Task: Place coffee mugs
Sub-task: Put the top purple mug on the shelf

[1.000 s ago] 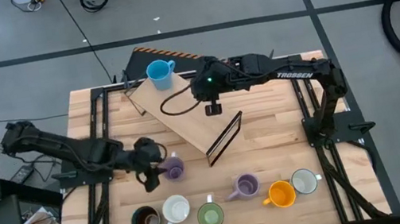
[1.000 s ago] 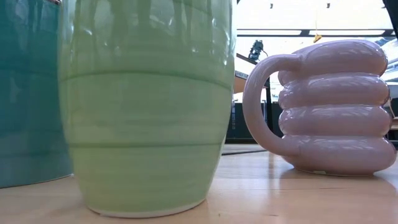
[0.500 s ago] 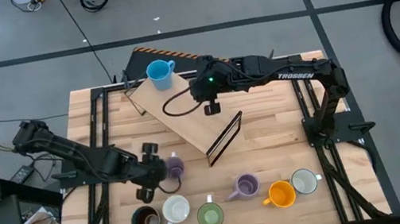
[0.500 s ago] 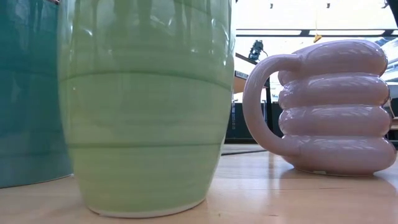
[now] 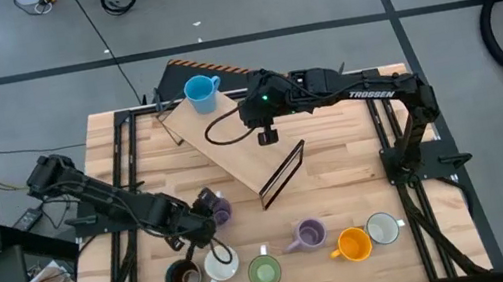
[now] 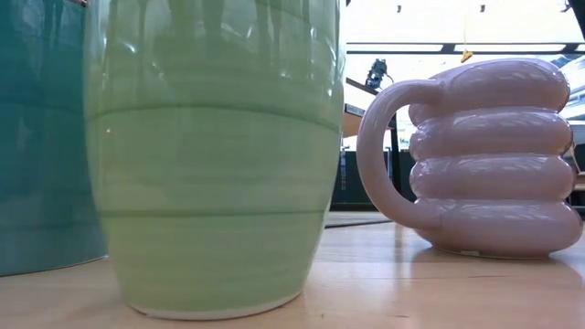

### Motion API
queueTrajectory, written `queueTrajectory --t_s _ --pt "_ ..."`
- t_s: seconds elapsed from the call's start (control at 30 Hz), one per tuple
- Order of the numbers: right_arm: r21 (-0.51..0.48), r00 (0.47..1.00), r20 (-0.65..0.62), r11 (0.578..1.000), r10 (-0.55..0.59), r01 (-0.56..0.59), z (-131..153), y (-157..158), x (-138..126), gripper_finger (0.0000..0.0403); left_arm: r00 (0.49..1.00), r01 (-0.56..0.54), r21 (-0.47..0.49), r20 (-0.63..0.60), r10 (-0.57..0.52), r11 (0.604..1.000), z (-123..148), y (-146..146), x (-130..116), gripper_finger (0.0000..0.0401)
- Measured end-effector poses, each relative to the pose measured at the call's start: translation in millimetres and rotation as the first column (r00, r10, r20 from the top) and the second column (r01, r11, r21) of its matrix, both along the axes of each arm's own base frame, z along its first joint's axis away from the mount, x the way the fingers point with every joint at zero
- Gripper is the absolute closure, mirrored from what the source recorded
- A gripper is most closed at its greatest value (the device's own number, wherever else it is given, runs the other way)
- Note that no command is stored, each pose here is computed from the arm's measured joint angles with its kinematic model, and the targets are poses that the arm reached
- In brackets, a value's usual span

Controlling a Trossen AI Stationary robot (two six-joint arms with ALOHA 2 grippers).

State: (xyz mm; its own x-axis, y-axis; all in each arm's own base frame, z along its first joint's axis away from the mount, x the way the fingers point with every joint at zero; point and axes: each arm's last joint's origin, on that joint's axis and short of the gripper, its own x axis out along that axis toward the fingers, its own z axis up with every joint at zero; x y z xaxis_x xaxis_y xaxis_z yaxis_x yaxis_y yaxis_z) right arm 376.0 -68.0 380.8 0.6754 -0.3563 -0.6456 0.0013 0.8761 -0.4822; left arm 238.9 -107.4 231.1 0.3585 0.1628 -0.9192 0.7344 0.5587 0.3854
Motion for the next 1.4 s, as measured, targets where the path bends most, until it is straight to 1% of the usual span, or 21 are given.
queueTrajectory --t_s 0.1,0.2,0.3,0.47,0.63,0.7,0.73,0.83,0.9,0.97,1.07,1.13,1.23,1.3,1.4 --pt "0.008 1.000 0.003 1.000 0.005 -0.005 0 0 0 0.0284 0.999 0.041 0.045 -0.036 -0.039 0.998 -9 0 5 0.0219" --pt "0.011 1.000 0.003 1.000 0.006 -0.006 0 1 0 0.0284 0.997 0.047 0.058 -0.055 -0.044 0.997 -14 0 8 0.0237" --pt "0.012 1.000 0.003 1.000 0.006 -0.006 0 0 0 0.0284 0.997 0.035 0.036 -0.074 -0.032 0.999 -17 2 11 0.0267" --pt "0.023 1.000 0.003 1.000 -0.003 0.003 -1 1 0 0.0284 0.996 -0.030 -0.040 -0.086 0.026 0.999 -17 6 12 0.0325" --pt "0.033 1.000 0.001 0.999 -0.009 0.009 -1 1 0 0.0284 0.984 -0.148 -0.121 -0.113 0.135 0.982 -16 10 11 0.0379" --pt "0.034 1.000 -0.004 0.999 -0.010 0.010 -1 1 -1 0.0284 0.972 -0.204 -0.154 -0.147 0.182 0.967 -13 14 8 0.0382" --pt "0.035 1.000 -0.006 0.999 -0.010 0.010 -2 1 -1 0.0284 0.961 -0.246 -0.154 -0.165 0.221 0.957 -13 16 6 0.0382" --pt "0.037 1.000 -0.015 0.999 -0.010 0.011 -2 1 -1 0.0284 0.920 -0.379 -0.188 -0.180 0.347 0.906 -8 23 2 0.0382" --pt "0.045 1.000 -0.015 0.999 -0.018 0.019 -3 1 -1 0.0284 0.887 -0.456 -0.215 -0.194 0.420 0.864 -3 28 0 0.0382" --pt "0.047 1.000 -0.016 0.999 -0.020 0.021 -3 1 -2 0.0284 0.844 -0.534 -0.249 -0.213 0.493 0.808 2 33 -4 0.0382" --pt "0.049 1.000 -0.018 0.999 -0.021 0.022 -3 1 -2 0.0284 0.753 -0.657 -0.297 -0.235 0.614 0.692 10 43 -8 0.0382" --pt "0.049 1.000 -0.018 0.999 -0.022 0.022 -3 1 -2 0.0284 0.667 -0.742 -0.318 -0.255 0.700 0.591 15 50 -11 0.0381" --pt "0.050 1.000 -0.021 0.999 -0.022 0.023 -3 1 -2 0.0284 0.510 -0.843 -0.347 -0.276 0.815 0.411 18 58 -11 0.0373" --pt "0.050 0.999 -0.024 0.998 -0.022 0.023 -3 1 -2 0.0284 0.410 -0.888 -0.346 -0.305 0.859 0.301 17 63 -10 0.0369" --pt "0.050 0.999 -0.026 0.998 -0.022 0.023 -4 1 -2 0.0284 0.291 -0.927 -0.331 -0.346 0.892 0.174 13 68 -6 0.0367"
